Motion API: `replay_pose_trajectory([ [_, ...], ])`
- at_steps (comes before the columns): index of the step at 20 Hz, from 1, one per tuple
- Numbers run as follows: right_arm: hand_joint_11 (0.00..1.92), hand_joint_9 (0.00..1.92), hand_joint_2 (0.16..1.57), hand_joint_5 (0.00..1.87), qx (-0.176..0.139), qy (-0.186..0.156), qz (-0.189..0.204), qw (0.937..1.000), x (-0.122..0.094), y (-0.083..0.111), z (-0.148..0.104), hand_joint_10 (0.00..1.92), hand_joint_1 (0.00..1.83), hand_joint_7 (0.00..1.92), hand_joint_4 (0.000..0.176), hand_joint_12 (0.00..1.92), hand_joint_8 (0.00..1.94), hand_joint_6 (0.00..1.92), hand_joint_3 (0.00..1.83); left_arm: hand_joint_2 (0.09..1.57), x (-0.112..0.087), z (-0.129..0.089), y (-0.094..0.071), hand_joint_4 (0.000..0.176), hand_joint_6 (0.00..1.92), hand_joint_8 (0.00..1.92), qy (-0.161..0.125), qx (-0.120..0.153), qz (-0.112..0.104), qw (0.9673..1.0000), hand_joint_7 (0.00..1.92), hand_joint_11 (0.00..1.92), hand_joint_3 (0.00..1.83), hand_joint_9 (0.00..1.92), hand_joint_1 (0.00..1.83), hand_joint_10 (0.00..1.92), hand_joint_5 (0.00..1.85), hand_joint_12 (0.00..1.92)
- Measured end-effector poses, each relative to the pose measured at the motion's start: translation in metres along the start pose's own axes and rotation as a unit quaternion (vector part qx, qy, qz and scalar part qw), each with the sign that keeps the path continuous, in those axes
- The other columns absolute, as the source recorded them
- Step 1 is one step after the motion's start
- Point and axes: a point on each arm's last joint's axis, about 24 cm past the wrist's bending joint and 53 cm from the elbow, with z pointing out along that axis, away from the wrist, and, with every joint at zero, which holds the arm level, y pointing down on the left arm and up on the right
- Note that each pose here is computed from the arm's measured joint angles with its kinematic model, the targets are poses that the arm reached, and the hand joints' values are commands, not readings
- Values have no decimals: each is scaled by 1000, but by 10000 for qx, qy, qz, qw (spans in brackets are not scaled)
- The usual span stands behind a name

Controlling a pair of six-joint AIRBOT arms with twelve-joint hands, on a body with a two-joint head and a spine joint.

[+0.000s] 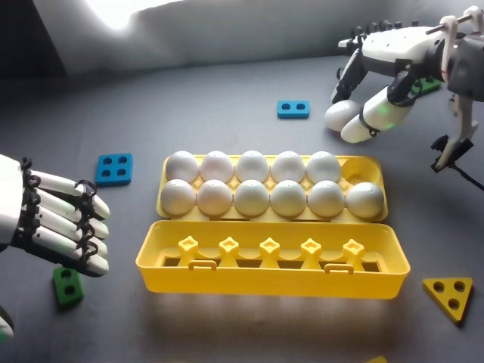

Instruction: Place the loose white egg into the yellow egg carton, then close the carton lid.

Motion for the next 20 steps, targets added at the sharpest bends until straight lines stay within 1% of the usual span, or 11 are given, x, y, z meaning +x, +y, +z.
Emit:
replay_pose_trajectory([
  [3,0,0,855,858,-7,-2,-7,10000,3,0,1,0,900,18,147,0,2,3,2,1142,0,0,0,0,2,3,0,0,0,10000,375,0,0,302,0,5,348,512],
  [4,0,0,846,871,7,-24,-2,10000,3,-2,0,0,926,25,131,0,6,7,0,1139,0,0,0,0,5,7,-2,0,-1,10000,387,0,0,314,0,8,356,521],
  [5,0,0,852,848,10,-28,1,10000,3,-3,0,0,886,4,159,0,0,2,1,1135,0,0,0,0,2,6,0,0,0,10000,398,0,0,331,0,9,357,550],
  [7,0,0,839,870,29,-47,-17,10000,4,-6,0,0,926,19,137,0,6,11,0,1133,0,0,0,0,0,0,2,0,1,10000,388,0,0,313,0,0,354,522],
  [9,0,0,842,874,35,-58,-7,10000,4,-7,0,0,913,20,152,0,5,11,0,1141,0,0,0,0,0,1,0,0,0,10000,363,0,1,287,0,0,338,466],
  [10,0,0,821,893,48,-72,-15,10000,4,-9,0,0,954,46,135,0,13,17,0,1141,0,0,0,0,1,5,2,0,1,10000,375,0,1,305,0,6,337,476],
  [14,0,0,834,876,60,-78,-18,10000,4,-11,-1,0,939,3,125,0,1,7,0,1136,0,0,0,0,2,2,0,0,0,10000,376,0,0,298,0,1,344,459],
  [15,0,0,841,860,68,-77,-20,9999,5,-12,-1,0,902,0,144,0,0,1,1,1138,0,0,0,0,1,0,2,4,0,10000,371,0,0,286,0,0,343,439],
  [17,0,0,850,839,74,-55,-29,10000,6,-12,-1,0,898,0,142,0,0,0,4,1136,0,0,0,0,2,1,2,2,0,10000,367,0,0,282,0,1,341,434],
  [19,0,0,858,844,89,-13,-31,10000,8,-13,-1,0,953,0,122,0,0,3,6,1138,0,0,0,0,2,2,2,2,0,10000,357,0,0,272,0,3,334,407],
  [20,0,0,860,847,93,2,-31,10000,9,-14,-1,0,924,0,129,0,0,4,6,1139,0,0,0,0,3,2,2,2,0,10000,358,0,0,271,0,2,341,388],
])
